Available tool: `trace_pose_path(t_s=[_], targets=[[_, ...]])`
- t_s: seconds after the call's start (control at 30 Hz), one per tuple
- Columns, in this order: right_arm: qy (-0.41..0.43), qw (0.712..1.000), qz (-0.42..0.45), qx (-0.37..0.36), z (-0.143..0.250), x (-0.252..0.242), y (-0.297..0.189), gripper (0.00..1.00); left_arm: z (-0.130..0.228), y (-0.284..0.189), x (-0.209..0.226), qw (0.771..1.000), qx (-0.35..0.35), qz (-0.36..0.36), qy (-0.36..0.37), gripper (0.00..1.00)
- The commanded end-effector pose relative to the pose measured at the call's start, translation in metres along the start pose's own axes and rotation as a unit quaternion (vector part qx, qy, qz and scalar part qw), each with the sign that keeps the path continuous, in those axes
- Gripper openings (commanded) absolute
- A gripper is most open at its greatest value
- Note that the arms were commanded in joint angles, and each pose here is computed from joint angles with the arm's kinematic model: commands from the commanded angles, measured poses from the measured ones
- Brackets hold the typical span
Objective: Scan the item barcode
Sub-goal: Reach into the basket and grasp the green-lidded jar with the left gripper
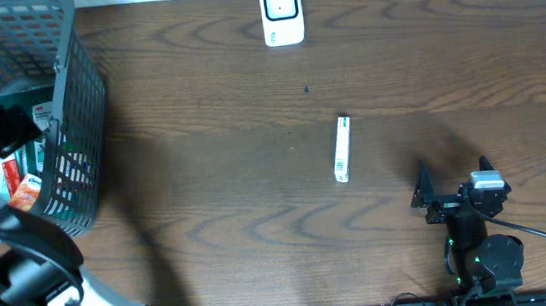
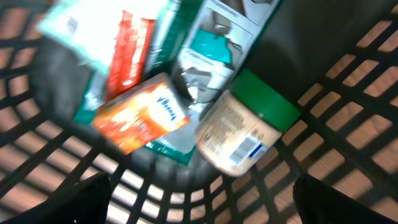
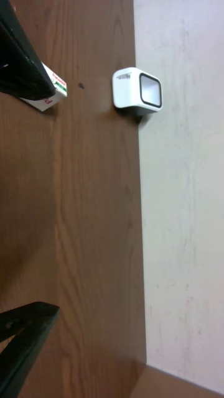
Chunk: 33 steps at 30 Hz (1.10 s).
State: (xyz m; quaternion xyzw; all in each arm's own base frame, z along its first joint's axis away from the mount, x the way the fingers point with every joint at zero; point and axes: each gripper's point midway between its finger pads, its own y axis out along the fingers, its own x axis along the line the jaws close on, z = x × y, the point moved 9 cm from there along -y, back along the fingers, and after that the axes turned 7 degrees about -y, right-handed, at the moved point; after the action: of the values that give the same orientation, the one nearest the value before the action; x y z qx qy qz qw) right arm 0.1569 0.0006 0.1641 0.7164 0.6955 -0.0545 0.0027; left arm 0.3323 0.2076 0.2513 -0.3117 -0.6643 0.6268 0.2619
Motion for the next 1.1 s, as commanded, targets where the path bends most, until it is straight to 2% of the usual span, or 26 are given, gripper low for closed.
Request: trace_pose_path(t_s=[0.0,0.13,0.6,0.67,0.73,0.83,1.0,1.07], targets=[[0.006,1.000,-0.005,0.002,0.001,0.002,0.000,0.99,-0.004,0.023,-0.015,0.999,0.027,0.004,0.044,0.94],[0.006,1.000,-0.005,0.002,0.001,0.002,0.000,0.99,-0.007,0.049,-0.026,0.996,0.058,-0.002,0.065,0.94],[0.006,1.000,-0.005,0.002,0.001,0.002,0.000,0.99,-0.012,0.127,-0.030,0.987,0.148,-0.003,0.059,0.94],[0.006,1.000,-0.005,0.002,0.001,0.002,0.000,0.99,-0.014,0.128,-0.030,0.989,0.141,-0.003,0.050,0.90],[0.006,1.000,-0.005,0.002,0.001,0.002,0.000,0.99,-0.017,0.124,-0.030,0.991,0.128,-0.003,0.033,0.82],[0.006,1.000,-0.005,0.002,0.001,0.002,0.000,0.99,-0.018,0.119,-0.031,0.992,0.120,-0.001,0.033,0.77],[0.006,1.000,-0.005,0.002,0.001,0.002,0.000,0.99,-0.019,0.102,-0.031,0.995,0.098,0.002,0.024,0.74],[0.006,1.000,-0.005,0.002,0.001,0.002,0.000,0.99,-0.018,0.098,-0.031,0.995,0.096,0.002,0.020,0.78]])
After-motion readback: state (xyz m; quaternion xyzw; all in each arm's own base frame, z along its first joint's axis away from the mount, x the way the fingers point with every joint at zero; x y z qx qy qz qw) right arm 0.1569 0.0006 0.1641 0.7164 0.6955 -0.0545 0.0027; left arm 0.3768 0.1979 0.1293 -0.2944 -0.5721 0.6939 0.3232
